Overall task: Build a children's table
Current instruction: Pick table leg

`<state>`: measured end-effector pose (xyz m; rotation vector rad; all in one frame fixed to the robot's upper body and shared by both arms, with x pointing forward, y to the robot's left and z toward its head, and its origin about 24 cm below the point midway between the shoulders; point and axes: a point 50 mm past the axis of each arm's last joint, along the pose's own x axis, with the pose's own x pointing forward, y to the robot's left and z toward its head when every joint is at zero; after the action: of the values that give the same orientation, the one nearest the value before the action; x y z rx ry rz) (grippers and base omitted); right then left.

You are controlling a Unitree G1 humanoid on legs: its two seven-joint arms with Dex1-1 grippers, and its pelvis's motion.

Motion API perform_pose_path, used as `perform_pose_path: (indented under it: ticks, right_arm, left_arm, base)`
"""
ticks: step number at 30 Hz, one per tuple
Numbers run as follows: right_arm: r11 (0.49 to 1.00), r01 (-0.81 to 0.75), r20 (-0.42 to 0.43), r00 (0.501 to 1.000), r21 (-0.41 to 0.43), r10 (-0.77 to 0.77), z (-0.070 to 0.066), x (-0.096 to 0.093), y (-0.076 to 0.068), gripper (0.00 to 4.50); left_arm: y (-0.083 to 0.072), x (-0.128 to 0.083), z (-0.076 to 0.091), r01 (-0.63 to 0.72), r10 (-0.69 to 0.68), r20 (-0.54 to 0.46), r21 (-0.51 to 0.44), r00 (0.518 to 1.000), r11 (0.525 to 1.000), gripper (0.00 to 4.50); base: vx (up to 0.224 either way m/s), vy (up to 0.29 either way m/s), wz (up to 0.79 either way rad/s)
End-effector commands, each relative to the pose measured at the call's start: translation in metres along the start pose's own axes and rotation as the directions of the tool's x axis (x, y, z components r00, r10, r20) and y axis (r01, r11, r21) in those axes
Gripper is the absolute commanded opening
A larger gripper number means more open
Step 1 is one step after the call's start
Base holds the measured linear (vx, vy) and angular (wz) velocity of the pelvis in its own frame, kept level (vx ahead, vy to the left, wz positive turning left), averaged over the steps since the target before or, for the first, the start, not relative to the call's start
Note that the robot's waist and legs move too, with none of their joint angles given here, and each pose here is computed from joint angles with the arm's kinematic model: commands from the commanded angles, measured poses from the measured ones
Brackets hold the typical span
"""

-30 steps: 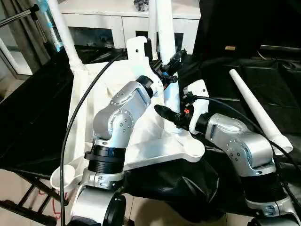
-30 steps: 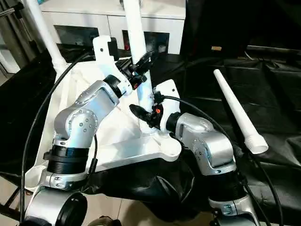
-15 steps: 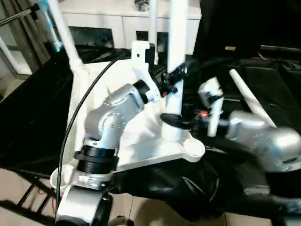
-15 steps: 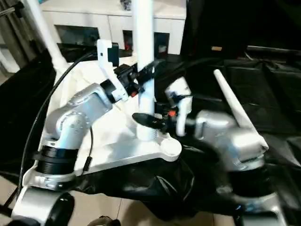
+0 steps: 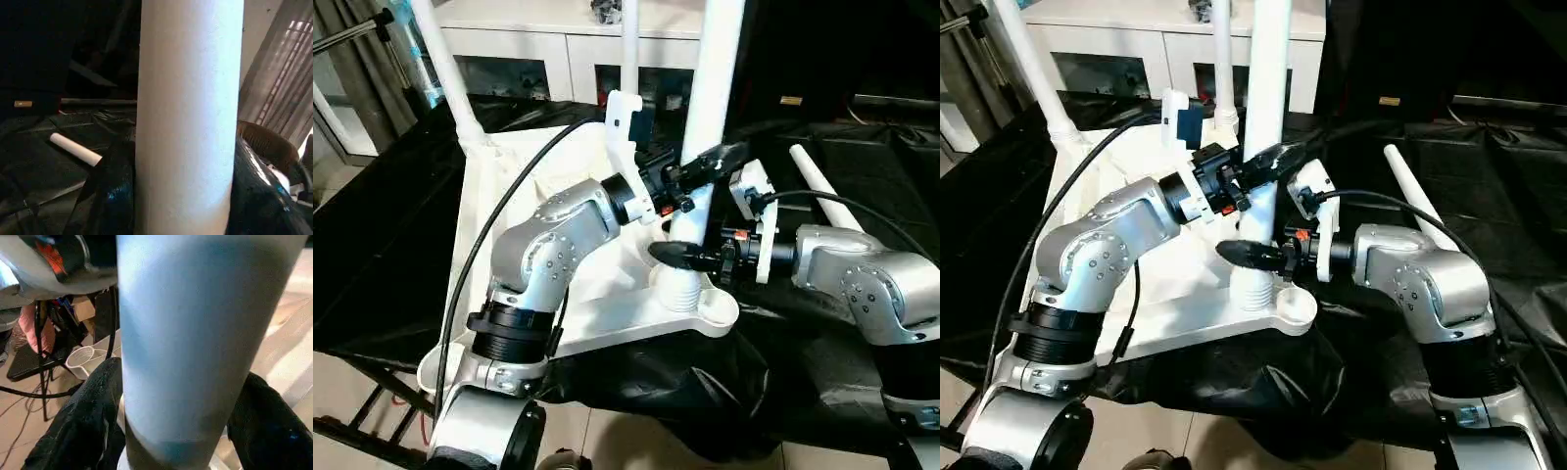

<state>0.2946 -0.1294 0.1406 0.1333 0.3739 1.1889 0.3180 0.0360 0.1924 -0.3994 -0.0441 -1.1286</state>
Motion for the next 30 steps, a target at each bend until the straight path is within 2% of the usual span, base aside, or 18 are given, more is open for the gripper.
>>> perform_pose_path:
  ticks: [1, 6, 8, 12, 18, 26, 27, 28, 30]
  right_arm:
    - [1.000, -0.020, -0.022, 1.000, 0.023, 0.021, -0.002, 0.001, 0.001, 3.11]
    - [0.999, -0.023, -0.021, 0.999, 0.029, 0.023, -0.003, 0.001, 0.001, 3.11]
    - [0.999, -0.025, -0.022, 0.999, 0.032, 0.026, -0.003, 0.001, 0.001, 2.78]
    - [0.999, -0.028, -0.029, 0.999, 0.035, 0.030, -0.004, 0.001, 0.001, 2.58]
    - [0.999, -0.028, -0.043, 0.999, 0.039, 0.029, -0.005, 0.000, 0.000, 2.00]
    - [0.999, -0.029, -0.045, 0.999, 0.039, 0.030, -0.006, 0.000, 0.000, 1.90]
    - [0.999, -0.026, -0.042, 0.999, 0.038, 0.028, -0.006, 0.000, 0.000, 1.90]
    - [0.999, -0.024, -0.040, 0.999, 0.036, 0.026, -0.005, 0.000, 0.000, 1.90]
    - [0.999, -0.018, -0.030, 0.999, 0.032, 0.019, -0.005, 0.000, -0.001, 1.90]
  left_arm:
    - [-0.003, 0.002, 0.009, 0.024, -0.025, 0.027, 0.015, 0.999, 1.000, 1.84]
    - [-0.004, 0.002, 0.009, 0.032, -0.032, 0.026, 0.012, 0.999, 0.999, 1.84]
    - [-0.004, 0.002, 0.009, 0.033, -0.034, 0.025, 0.011, 0.999, 0.999, 1.84]
    - [-0.004, 0.002, 0.008, 0.034, -0.034, 0.024, 0.011, 0.999, 0.999, 1.84]
    - [-0.003, 0.001, 0.009, 0.032, -0.033, 0.024, 0.012, 0.999, 0.999, 1.84]
    - [-0.002, 0.000, 0.011, 0.024, -0.024, 0.034, 0.004, 0.999, 1.000, 1.84]
    - [0.001, 0.000, 0.011, -0.008, 0.008, 0.040, 0.008, 0.999, 1.000, 1.84]
    - [0.003, 0.001, 0.012, -0.033, 0.034, 0.054, -0.006, 0.998, 0.999, 2.40]
    - [0.007, -0.001, 0.014, -0.064, 0.066, 0.075, -0.033, 0.995, 0.997, 2.54]
  base:
    - [0.000, 0.000, 0.00]
    - [0.000, 0.000, 0.00]
    - [0.000, 0.000, 0.00]
    - [0.000, 0.000, 0.00]
    - [0.000, 0.000, 0.00]
    - [0.000, 0.000, 0.00]
    - [0.000, 0.000, 0.00]
    - [0.000, 0.000, 0.00]
    - [0.000, 0.000, 0.00]
